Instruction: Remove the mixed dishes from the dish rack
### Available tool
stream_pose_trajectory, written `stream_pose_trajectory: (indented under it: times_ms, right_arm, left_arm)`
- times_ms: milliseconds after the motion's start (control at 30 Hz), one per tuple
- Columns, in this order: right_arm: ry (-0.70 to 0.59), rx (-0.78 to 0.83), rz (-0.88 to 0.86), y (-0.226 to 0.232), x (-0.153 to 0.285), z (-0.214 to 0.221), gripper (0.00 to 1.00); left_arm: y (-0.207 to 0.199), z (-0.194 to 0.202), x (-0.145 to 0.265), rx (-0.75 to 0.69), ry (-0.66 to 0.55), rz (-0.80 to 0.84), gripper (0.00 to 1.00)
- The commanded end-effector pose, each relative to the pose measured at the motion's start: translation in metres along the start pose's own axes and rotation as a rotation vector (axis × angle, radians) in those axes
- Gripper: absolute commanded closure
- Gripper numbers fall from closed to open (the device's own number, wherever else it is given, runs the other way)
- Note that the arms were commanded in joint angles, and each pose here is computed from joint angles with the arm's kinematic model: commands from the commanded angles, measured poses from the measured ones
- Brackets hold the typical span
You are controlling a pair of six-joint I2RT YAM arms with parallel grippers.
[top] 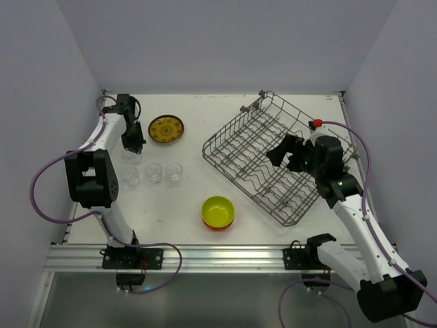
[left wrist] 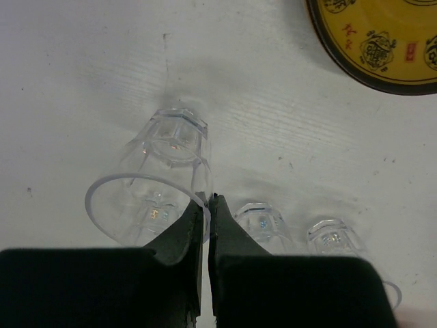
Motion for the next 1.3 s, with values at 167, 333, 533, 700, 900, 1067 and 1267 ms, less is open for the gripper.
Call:
stream_pose_trajectory:
  times_ms: [167, 333, 533, 700, 900, 1067, 1267]
  right_arm:
    - [-0.026, 0.031, -0.017, 0.001, -0.003, -0.003, 0.01]
    - [-0.026, 0.032, -0.014, -0.001, -0.002, -0.001, 0.01]
    - [-0.025, 0.032, -0.027, 0.001, -0.003, 0.000, 0.01]
    - [-0.025, 0.035, -0.027, 0.001, -0.001, 0.001, 0.01]
    - [-0.027, 0.035, -0.038, 0.002, -0.002, 0.001, 0.01]
    - [-0.022, 0.034, -0.042, 0.002, -0.003, 0.002, 0.01]
    - [-0.018, 0.031, -0.042, 0.001, -0.004, 0.004, 0.01]
  left_arm:
    - [-0.008, -0.004, 0.014, -0.090, -0.011, -0.027, 1.00]
    - [-0.016, 0.002, 0.008, -0.118, 0.018, -0.037, 0.98]
    - [-0.033, 0.004, 0.008, -0.153, 0.021, -0.021, 0.95]
    - [-0.034, 0.004, 0.005, -0.159, 0.024, -0.035, 0.94]
    - [-0.027, 0.004, 0.005, -0.158, 0.016, -0.075, 0.91]
    - [-0.028, 0.011, 0.001, -0.169, 0.038, -0.054, 0.91]
    - [-0.027, 0.016, -0.005, -0.180, 0.055, -0.053, 0.87]
Point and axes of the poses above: each gripper's point midway between its finger pads, its own x axis back along the fingers, its own y axis along the line the jaws close on, z = x × y, the point moved 3 cm from there along x, back along the fingers, and after that the axes turned 5 degrees about x, right-handed, at the moved point
